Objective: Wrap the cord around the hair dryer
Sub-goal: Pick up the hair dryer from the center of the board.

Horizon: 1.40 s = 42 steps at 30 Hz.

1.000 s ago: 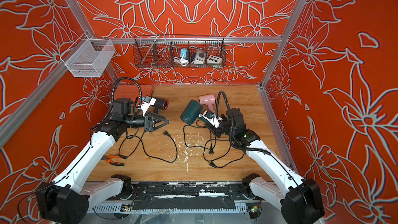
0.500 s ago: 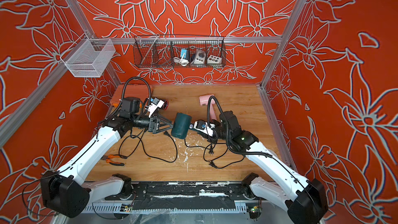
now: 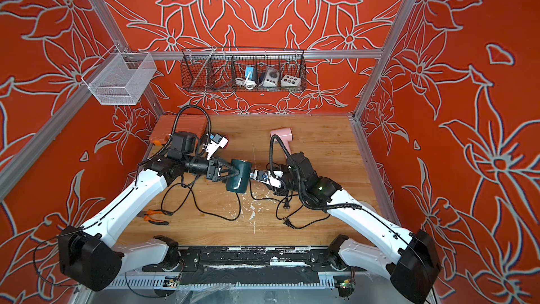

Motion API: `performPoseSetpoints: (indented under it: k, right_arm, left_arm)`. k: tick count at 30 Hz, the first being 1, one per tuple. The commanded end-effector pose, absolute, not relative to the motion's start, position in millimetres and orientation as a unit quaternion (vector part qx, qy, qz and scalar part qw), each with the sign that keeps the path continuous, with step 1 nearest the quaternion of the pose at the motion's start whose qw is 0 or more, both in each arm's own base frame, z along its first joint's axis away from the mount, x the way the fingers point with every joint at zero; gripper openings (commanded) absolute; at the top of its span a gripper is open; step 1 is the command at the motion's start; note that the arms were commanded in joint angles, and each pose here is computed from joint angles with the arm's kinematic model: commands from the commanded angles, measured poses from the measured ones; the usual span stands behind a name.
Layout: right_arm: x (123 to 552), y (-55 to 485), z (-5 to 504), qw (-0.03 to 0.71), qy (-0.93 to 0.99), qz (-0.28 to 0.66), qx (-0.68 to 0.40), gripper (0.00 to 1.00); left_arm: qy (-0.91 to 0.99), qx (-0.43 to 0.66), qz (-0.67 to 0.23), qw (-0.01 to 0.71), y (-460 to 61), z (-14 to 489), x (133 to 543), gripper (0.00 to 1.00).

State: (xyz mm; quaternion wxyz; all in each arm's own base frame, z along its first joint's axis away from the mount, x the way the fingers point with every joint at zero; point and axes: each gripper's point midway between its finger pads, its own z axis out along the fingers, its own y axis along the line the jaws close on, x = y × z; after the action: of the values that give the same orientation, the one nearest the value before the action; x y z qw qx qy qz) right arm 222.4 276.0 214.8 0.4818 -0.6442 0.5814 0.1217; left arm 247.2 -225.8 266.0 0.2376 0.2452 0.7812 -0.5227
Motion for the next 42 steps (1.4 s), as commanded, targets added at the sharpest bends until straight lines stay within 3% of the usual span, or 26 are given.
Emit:
performPoseSetpoints:
  k: [1,9,14,18,21,23,24,29,33,39,42]
  right_arm:
    - [235,291,261,0.55,0.537,0.101,-0.632,0.0]
    - [233,301,267,0.558,0.525,0.103,-0.634,0.0]
    - [230,307,267,0.558,0.519,0.106,-0.639,0.0]
    - [230,310,265,0.557,0.519,0.109,-0.639,0.0]
    - [231,313,266,0.555,0.522,0.115,-0.637,0.0]
    - [234,314,265,0.553,0.53,0.115,-0.633,0.0]
    - [237,314,265,0.552,0.537,0.113,-0.628,0.03]
    - [265,298,274,0.567,0.591,0.058,-0.571,0.43]
    - [279,270,286,0.566,0.634,0.027,-0.527,0.65]
    - [291,219,291,0.562,0.704,0.048,-0.431,0.8]
    - [306,186,273,0.539,0.759,0.047,-0.362,0.81]
  left_arm:
    - [0.779,0.256,-0.526,0.227,-233,265,240,0.89]
    - [0.778,0.266,-0.523,0.226,-242,262,239,0.86]
    - [0.778,0.271,-0.519,0.228,-244,261,237,0.78]
    - [0.775,0.275,-0.521,0.23,-246,264,236,0.52]
    - [0.775,0.274,-0.522,0.228,-248,266,237,0.15]
    - [0.782,0.272,-0.513,0.227,-247,266,241,0.1]
    - [0.788,0.268,-0.503,0.231,-246,266,244,0.0]
    - [0.831,0.242,-0.41,0.288,-226,267,267,0.0]
    - [0.855,0.208,-0.33,0.342,-200,277,283,0.0]
    - [0.841,0.182,-0.306,0.407,-182,309,286,0.0]
    - [0.834,0.176,-0.298,0.43,-176,324,284,0.0]
